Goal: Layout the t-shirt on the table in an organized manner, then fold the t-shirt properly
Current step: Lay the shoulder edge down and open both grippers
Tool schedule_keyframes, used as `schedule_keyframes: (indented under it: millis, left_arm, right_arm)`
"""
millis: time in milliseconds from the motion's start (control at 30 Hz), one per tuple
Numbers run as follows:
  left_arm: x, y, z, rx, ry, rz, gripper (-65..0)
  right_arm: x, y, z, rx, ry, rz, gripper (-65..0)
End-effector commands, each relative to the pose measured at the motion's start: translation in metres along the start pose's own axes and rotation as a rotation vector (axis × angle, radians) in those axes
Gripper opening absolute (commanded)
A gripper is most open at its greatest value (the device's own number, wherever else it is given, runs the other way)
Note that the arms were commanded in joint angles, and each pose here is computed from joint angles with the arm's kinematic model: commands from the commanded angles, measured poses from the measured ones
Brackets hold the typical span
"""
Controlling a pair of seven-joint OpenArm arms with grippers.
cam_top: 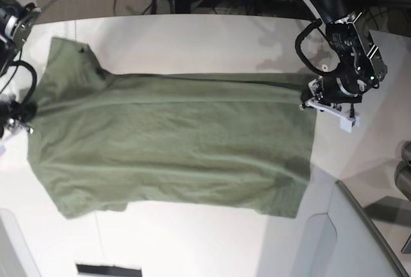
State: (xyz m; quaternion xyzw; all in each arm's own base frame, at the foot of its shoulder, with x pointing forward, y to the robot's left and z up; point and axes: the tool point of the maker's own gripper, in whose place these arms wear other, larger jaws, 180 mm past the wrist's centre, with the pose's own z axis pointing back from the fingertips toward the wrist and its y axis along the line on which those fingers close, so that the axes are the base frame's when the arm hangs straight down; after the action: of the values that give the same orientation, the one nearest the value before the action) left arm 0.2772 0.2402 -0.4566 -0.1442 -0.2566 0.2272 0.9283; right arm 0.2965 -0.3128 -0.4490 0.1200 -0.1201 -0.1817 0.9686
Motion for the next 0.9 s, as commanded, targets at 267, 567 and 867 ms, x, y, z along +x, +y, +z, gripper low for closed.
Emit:
schedule_keyframes:
  millis: [267, 567, 867]
  left_arm:
    - [0.023, -0.027, -0.003, -0.043, -0.071, -0.080, -65.0]
    - [0.034, -0.026, 0.001, -0.039, -0.106, -0.093, -53.3]
    - [0.080, 0.008, 0.056, 0.048, -0.299, -0.084, -12.5]
  right_arm:
    - [0.025, 0.003, 0.004, 0.021, -0.069, -0.012, -64.7]
    - [0.054, -0.012, 0.032, -0.020, -0.241, -0.119, -37.8]
    - [0.023, -0.028, 0.079, -0.159, -0.296, -0.019, -35.0]
